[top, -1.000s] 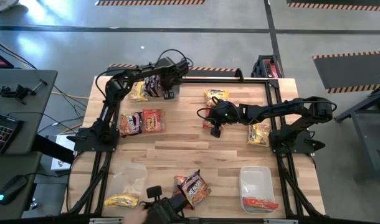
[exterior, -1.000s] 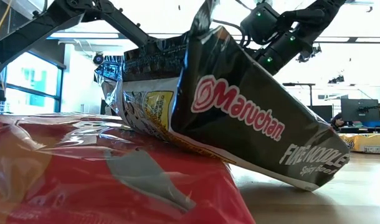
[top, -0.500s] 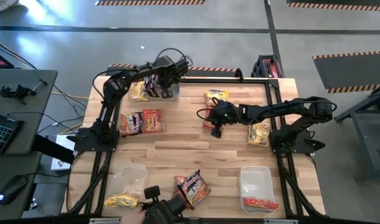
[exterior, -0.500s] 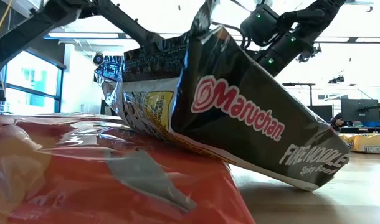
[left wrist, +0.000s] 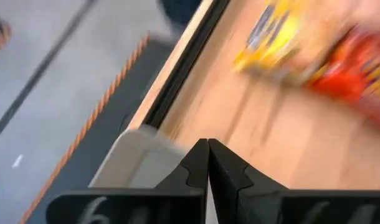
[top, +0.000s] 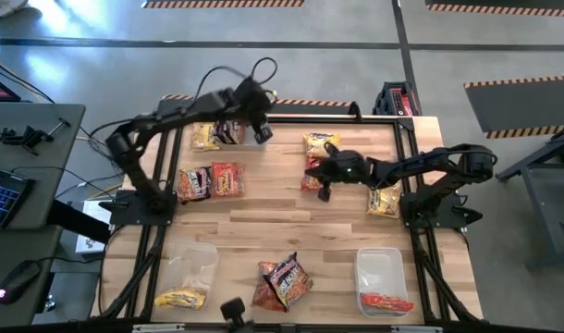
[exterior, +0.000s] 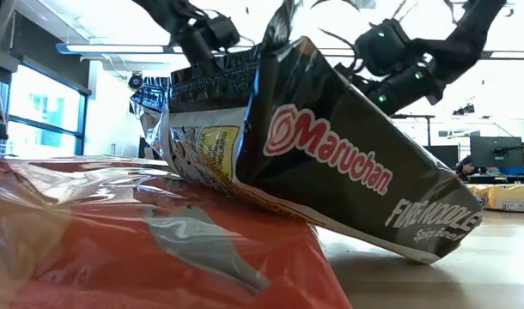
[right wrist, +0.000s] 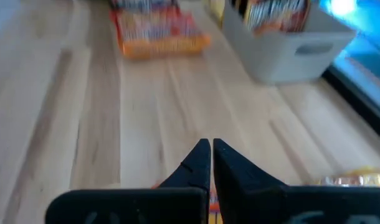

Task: Sort Maruchan noodles
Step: Put the top right yellow noodle pack into the transparent bin

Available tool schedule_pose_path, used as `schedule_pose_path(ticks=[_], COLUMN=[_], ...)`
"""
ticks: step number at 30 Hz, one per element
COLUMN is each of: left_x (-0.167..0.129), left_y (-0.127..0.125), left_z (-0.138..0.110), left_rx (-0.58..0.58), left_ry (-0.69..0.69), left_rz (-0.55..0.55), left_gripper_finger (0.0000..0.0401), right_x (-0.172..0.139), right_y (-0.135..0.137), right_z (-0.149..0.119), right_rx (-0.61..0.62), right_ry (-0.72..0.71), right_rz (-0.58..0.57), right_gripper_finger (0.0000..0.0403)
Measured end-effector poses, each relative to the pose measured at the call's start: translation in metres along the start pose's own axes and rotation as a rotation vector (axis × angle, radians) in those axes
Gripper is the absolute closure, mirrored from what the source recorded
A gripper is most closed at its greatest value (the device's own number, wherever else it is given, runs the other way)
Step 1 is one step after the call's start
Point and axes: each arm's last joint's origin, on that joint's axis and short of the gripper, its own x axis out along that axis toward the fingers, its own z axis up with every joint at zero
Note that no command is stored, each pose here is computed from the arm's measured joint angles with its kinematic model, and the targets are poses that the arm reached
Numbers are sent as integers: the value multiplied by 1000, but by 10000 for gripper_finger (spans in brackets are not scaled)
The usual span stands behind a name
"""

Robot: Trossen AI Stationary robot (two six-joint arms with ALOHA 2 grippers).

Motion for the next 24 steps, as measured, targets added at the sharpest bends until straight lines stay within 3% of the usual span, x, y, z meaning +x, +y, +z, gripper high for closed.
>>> schedule_pose_path(ticks=[4, 14, 19, 24], left_x=[-4, 15, 25, 39], left_y=[-28, -79, -85, -87], left_z=[-23, -92, -118, -131], left_rx=[-37, -151, -202, -217], left_ry=[-236, -683, -787, -754], left_rz=[-46, -206, -329, -361], left_gripper_finger=[401, 401, 401, 401], right_x=[-5, -7, -4, -1], right_y=[-14, -41, -58, -88], right_z=[-4, -16, -12, 20], right_rx=[79, 309, 439, 458], right_ry=[-103, -34, 76, 265], right_rz=[42, -41, -127, -220], right_gripper_finger=[403, 402, 402, 402])
